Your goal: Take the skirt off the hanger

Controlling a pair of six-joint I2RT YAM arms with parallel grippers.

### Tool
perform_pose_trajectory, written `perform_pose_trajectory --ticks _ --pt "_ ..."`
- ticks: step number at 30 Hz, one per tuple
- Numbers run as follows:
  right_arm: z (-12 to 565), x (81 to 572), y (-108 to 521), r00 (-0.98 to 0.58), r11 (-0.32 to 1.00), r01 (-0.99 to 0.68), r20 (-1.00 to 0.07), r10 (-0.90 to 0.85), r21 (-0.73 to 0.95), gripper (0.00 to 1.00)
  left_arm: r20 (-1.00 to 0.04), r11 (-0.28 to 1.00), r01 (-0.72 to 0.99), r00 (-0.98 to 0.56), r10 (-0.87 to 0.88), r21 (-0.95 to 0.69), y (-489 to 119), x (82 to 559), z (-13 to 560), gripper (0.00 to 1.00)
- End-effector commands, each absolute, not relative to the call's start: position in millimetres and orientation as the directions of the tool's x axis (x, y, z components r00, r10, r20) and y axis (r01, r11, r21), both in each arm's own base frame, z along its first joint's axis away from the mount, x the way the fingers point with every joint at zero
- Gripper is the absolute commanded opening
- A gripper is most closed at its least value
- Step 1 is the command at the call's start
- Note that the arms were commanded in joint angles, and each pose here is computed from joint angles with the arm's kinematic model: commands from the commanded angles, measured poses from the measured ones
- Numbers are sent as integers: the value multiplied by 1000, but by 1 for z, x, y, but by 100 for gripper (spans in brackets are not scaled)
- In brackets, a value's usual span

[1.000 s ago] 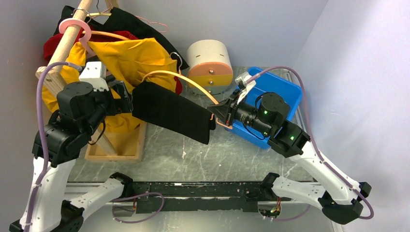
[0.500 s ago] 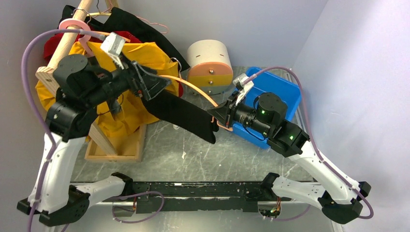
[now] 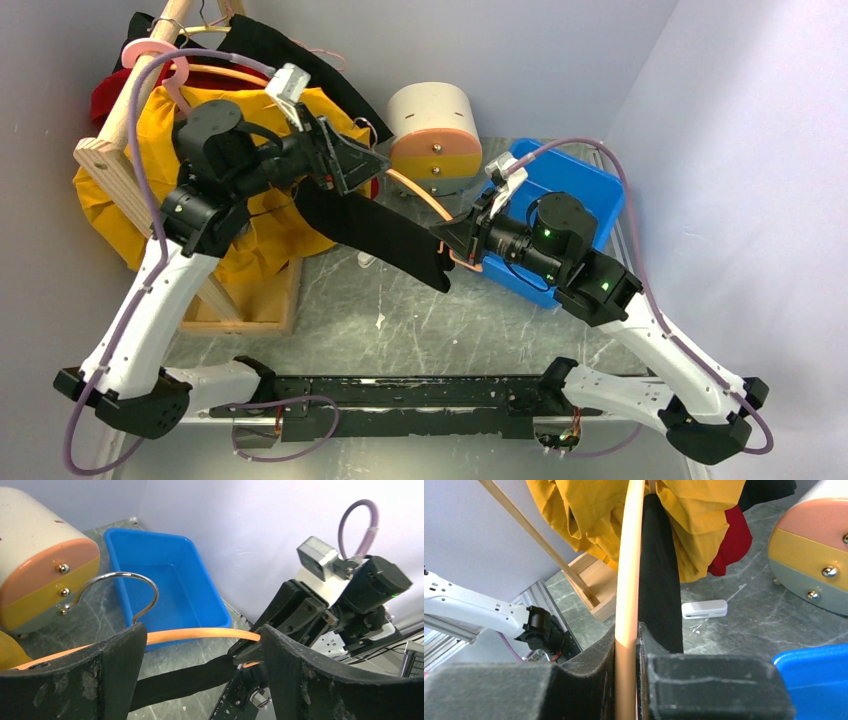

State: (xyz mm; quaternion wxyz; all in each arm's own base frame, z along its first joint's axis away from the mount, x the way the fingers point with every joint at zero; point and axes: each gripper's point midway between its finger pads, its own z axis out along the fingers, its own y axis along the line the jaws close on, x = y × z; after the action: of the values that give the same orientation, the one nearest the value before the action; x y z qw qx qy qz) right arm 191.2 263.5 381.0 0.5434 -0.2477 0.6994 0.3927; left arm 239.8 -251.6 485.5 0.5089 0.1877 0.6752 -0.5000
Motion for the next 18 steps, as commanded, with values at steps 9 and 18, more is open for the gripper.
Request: perform_pose_trajectory --ticks 9,18 --pt "425 188 253 -185 555 -789 -963 193 263 0 -880 606 640 -380 -286 -473 -256 284 454 80" --pt "426 184 248 -181 556 -788 -963 200 263 0 -860 553 660 -419 -292 -509 -272 290 449 71"
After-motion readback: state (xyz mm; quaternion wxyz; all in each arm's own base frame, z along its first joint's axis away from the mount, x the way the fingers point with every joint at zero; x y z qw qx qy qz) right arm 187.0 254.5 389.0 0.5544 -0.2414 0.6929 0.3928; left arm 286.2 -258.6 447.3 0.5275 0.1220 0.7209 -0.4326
